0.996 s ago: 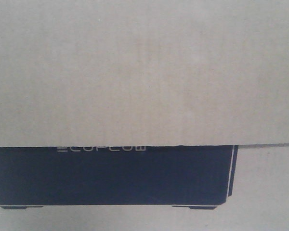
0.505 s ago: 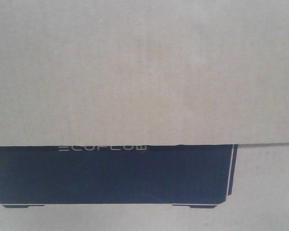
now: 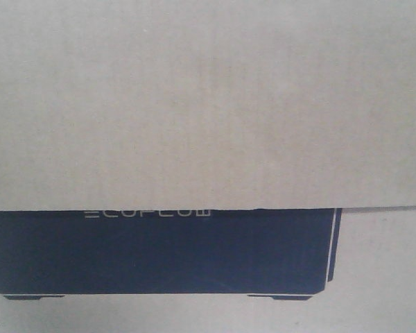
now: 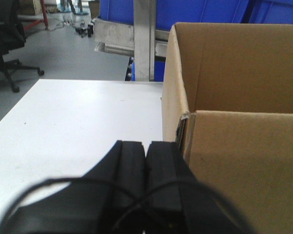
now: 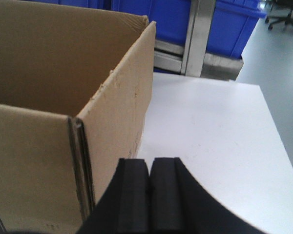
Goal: Grab box from left shelf to table start
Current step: 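Open both grippers and lift them off the box walls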
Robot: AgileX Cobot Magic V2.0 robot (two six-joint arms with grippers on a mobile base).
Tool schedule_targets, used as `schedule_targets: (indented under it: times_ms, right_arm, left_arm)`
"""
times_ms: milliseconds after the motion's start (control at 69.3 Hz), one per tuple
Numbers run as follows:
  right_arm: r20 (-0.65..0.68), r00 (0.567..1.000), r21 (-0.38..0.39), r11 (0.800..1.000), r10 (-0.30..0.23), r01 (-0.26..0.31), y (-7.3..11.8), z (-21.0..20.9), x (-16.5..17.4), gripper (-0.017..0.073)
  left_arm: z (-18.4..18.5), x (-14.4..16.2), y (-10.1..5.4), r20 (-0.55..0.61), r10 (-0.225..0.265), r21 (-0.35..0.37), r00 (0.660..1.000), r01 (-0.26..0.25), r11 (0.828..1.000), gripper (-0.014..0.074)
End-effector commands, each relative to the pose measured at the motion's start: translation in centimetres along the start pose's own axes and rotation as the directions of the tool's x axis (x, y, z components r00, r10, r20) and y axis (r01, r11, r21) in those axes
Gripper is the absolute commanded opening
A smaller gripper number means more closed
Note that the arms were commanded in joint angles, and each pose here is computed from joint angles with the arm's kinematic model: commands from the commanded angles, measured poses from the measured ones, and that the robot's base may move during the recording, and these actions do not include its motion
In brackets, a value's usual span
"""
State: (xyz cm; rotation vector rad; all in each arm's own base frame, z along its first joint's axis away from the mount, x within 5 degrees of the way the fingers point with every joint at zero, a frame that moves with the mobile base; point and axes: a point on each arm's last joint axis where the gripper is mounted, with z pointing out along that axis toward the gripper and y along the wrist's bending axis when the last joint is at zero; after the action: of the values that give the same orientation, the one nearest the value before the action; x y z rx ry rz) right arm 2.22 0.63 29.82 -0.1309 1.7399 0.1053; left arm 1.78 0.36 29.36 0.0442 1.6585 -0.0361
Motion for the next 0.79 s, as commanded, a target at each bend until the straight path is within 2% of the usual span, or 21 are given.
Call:
schedule_targets:
  times_ms: [0, 780]
  right_arm:
    - [0.142, 0.990, 0.020, 1.000, -0.021, 0.018, -0.11, -0.46, -0.82, 0.0057]
    - [0.157, 0.987, 0.021, 1.000, -0.021, 0.018, -0.10, -0.58, -0.55, 0.0057]
  left_arm:
    - [-0.58, -1.37, -0.04, 0.137, 0.006, 0.008, 0.991, -0.008, 1.000, -0.0092]
    - [-0.70, -1.39, -0.05, 0.145, 0.003, 0.010, 0.989, -0.004, 1.000, -0.0092]
